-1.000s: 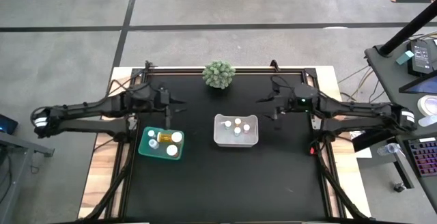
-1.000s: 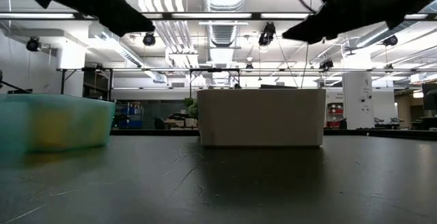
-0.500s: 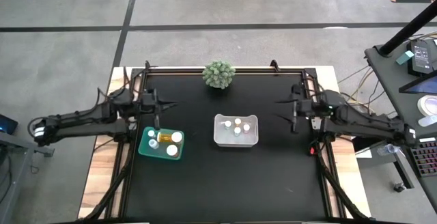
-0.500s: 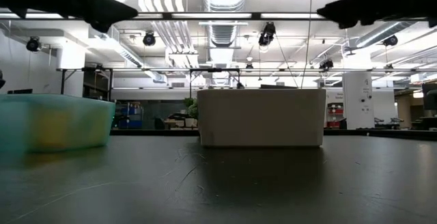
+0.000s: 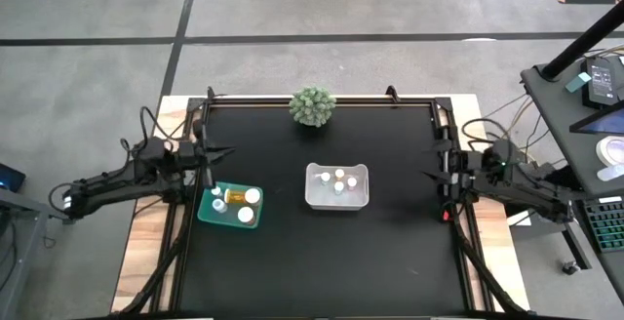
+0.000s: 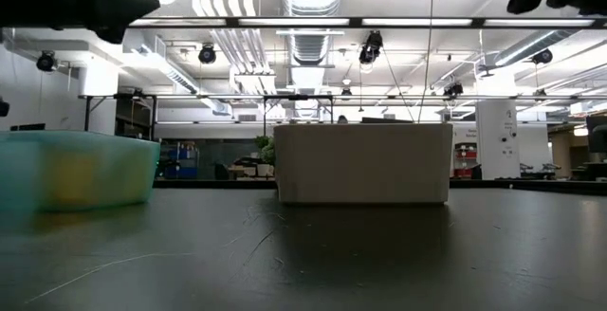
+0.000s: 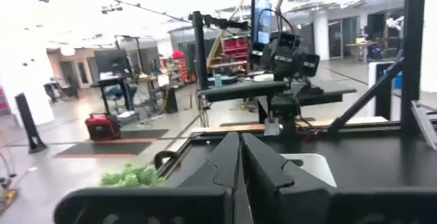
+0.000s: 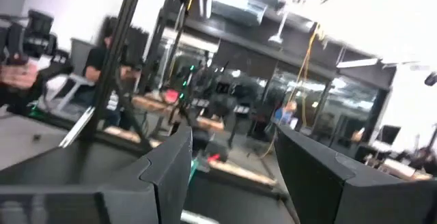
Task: Pick and place medicine bottles into bin by pill shape (circle, oval)
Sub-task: Return to Home Position
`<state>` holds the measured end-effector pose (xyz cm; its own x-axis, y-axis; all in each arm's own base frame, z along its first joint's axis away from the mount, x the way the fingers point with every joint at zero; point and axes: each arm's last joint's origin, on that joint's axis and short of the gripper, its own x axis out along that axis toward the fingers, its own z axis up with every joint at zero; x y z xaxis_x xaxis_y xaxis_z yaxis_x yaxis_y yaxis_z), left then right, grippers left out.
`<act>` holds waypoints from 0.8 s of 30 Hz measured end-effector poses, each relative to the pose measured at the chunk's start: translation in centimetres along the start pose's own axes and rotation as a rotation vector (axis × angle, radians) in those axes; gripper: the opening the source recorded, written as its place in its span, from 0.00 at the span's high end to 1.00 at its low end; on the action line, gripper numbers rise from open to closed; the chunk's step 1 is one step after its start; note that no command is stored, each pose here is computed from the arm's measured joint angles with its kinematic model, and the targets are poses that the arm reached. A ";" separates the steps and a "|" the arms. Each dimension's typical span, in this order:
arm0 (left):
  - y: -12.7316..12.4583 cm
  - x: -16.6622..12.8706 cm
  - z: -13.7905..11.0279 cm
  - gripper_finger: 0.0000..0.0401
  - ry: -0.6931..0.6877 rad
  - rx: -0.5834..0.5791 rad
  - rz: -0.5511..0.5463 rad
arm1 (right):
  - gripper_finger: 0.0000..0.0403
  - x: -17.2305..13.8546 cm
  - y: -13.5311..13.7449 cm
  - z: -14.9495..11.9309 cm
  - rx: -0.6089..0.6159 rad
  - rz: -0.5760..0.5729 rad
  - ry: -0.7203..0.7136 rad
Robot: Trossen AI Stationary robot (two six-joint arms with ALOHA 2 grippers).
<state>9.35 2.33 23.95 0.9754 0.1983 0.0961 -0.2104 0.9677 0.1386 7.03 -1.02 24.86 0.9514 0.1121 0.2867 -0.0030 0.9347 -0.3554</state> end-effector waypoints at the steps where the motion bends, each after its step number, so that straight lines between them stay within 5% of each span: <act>1: 0.0 -0.2 -0.2 1.00 -0.009 0.006 0.007 | 0.50 0.1 0.0 0.0 0.000 -0.001 0.001; 8: -0.2 -1.5 -1.5 1.00 -0.074 0.002 0.032 | 0.50 0.5 0.2 -1.8 0.007 -0.004 -0.007; 15: -0.5 -0.8 -4.1 1.00 0.028 -0.077 0.011 | 0.50 0.5 0.9 -4.1 0.067 -0.007 -0.020; 24: -1.3 -0.4 -7.0 1.00 0.073 -0.202 -0.129 | 0.50 0.4 1.3 -5.8 0.110 0.002 0.027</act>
<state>9.70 2.09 16.80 0.9971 0.0742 0.0181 -0.0731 0.9958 -0.0555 9.20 -1.72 19.41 0.9593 0.1060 0.2618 -0.0370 0.9661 -0.2555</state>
